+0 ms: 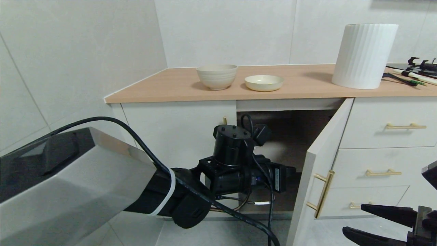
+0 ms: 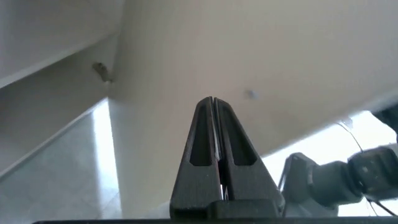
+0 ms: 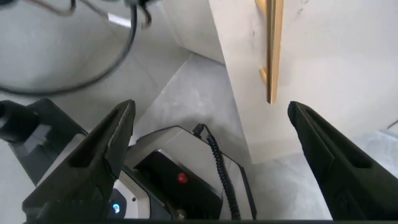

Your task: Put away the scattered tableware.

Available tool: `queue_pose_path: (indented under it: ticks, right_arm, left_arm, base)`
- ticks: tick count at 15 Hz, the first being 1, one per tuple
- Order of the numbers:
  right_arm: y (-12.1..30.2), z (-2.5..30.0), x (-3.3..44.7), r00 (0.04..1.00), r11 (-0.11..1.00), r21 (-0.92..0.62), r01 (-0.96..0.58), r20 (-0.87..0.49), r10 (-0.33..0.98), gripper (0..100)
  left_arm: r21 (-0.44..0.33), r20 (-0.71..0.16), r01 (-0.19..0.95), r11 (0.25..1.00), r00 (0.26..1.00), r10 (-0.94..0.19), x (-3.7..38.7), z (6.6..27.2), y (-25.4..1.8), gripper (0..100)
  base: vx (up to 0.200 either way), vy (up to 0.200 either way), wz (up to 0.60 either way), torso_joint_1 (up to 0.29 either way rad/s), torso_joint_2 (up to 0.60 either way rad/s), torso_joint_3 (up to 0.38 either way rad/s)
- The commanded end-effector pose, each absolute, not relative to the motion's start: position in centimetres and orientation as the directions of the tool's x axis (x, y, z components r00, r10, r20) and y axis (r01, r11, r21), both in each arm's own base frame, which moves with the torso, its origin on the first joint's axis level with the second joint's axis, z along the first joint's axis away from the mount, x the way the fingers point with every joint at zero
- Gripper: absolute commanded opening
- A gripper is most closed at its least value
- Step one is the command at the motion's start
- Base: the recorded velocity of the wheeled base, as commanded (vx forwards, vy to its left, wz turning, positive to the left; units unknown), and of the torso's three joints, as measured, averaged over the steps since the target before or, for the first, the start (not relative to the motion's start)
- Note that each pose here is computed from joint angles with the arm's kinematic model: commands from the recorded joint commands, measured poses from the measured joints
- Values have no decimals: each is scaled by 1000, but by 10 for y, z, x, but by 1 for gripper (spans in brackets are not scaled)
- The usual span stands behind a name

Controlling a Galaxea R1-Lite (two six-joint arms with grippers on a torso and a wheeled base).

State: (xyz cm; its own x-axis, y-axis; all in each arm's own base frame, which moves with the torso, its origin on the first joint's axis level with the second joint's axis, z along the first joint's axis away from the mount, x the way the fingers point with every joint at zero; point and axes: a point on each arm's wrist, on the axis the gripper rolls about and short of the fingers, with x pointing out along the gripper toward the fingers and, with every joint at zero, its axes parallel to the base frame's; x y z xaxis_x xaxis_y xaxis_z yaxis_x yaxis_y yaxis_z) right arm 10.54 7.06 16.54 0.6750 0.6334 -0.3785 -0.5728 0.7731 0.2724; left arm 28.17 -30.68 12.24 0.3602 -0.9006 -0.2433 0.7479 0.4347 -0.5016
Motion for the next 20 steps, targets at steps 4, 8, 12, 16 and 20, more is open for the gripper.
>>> queue_pose_path:
  ticks: [4, 8, 12, 16, 20]
  right_arm:
    - [70, 169, 101, 660, 749, 279, -602, -355, 662, 100]
    - [72, 176, 86, 610, 677, 279, -681, -296, 735, 100]
    - [56, 187, 52, 415, 445, 302, -843, -159, 896, 100]
    - [54, 195, 53, 431, 458, 305, -835, -155, 889, 100]
    - [72, 199, 85, 556, 608, 300, -735, -247, 794, 100]
  left_arm:
    - [-501, -272, 735, 457, 368, -889, 285, 129, -318, 0]
    - [-469, -327, 706, 530, 418, -847, 268, 144, -339, 0]
    - [-450, -322, 823, 347, 213, -922, 178, 185, -374, 0]
    - [-375, -347, 822, 427, 303, -888, 194, 187, -333, 0]
    - [-355, -335, 711, 608, 510, -792, 219, 207, -249, 0]
  base:
    - [0, 0, 0, 0, 0, 0]
    - [0, 0, 0, 0, 0, 0]
    - [0, 0, 0, 0, 0, 0]
    - [0, 0, 0, 0, 0, 0]
    - [0, 0, 0, 0, 0, 0]
